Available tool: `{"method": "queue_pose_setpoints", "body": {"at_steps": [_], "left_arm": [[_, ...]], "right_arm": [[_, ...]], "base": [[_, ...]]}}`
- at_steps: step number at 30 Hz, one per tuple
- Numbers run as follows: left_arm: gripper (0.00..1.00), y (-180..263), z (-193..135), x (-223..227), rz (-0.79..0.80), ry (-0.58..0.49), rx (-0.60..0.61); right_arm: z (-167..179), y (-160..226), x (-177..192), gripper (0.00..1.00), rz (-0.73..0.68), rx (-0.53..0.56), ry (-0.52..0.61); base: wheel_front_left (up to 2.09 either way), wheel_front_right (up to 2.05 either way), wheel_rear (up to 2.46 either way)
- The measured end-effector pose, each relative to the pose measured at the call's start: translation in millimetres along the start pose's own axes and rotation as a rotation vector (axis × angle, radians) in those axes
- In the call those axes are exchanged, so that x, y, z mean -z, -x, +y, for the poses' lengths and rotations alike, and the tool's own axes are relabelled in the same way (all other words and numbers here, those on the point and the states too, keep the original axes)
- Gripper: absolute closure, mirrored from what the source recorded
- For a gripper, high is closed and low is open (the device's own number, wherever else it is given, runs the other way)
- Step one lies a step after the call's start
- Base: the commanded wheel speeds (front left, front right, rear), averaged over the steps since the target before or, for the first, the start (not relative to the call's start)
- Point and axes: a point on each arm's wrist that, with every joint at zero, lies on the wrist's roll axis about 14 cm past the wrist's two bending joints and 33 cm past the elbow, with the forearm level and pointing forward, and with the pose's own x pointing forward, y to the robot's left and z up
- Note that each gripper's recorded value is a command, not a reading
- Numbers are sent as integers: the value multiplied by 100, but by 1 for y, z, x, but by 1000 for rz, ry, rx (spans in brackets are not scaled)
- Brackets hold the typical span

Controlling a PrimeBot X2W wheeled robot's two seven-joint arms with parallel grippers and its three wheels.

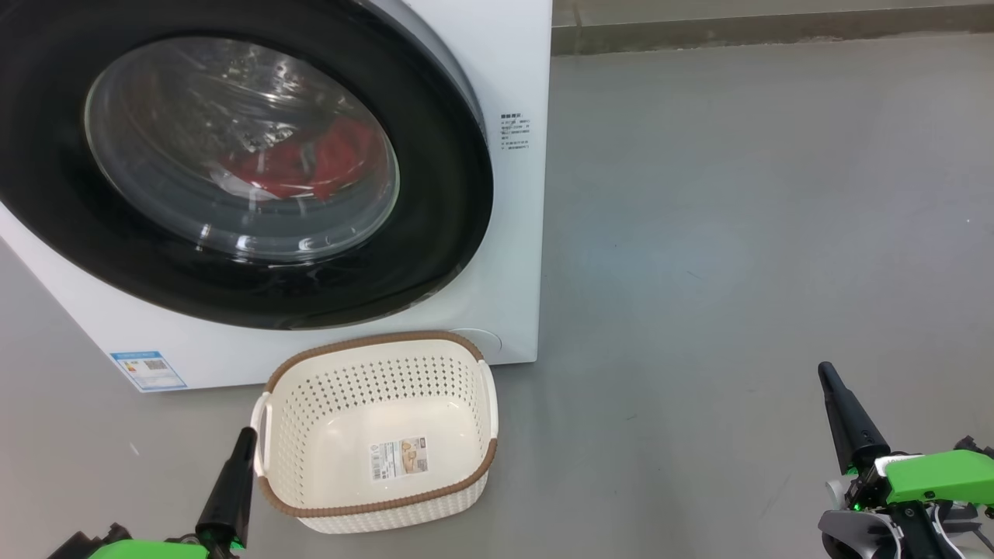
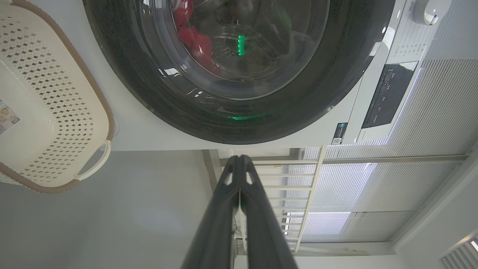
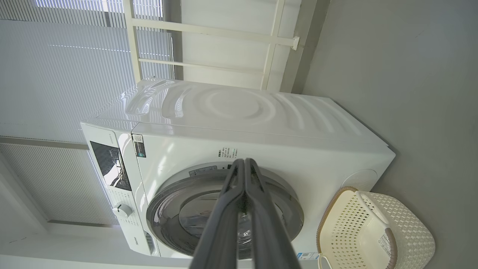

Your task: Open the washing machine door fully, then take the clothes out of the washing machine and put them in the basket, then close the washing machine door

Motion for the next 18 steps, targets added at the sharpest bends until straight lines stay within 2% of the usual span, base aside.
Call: {"method": "queue_pose_setpoints", "body": {"at_steps": [18], "left_arm": [[100, 0, 0, 0, 0, -6, -1]], "right_arm": [[0, 0, 1, 100, 3, 0, -2]], "base": [[0, 0, 0]]}}
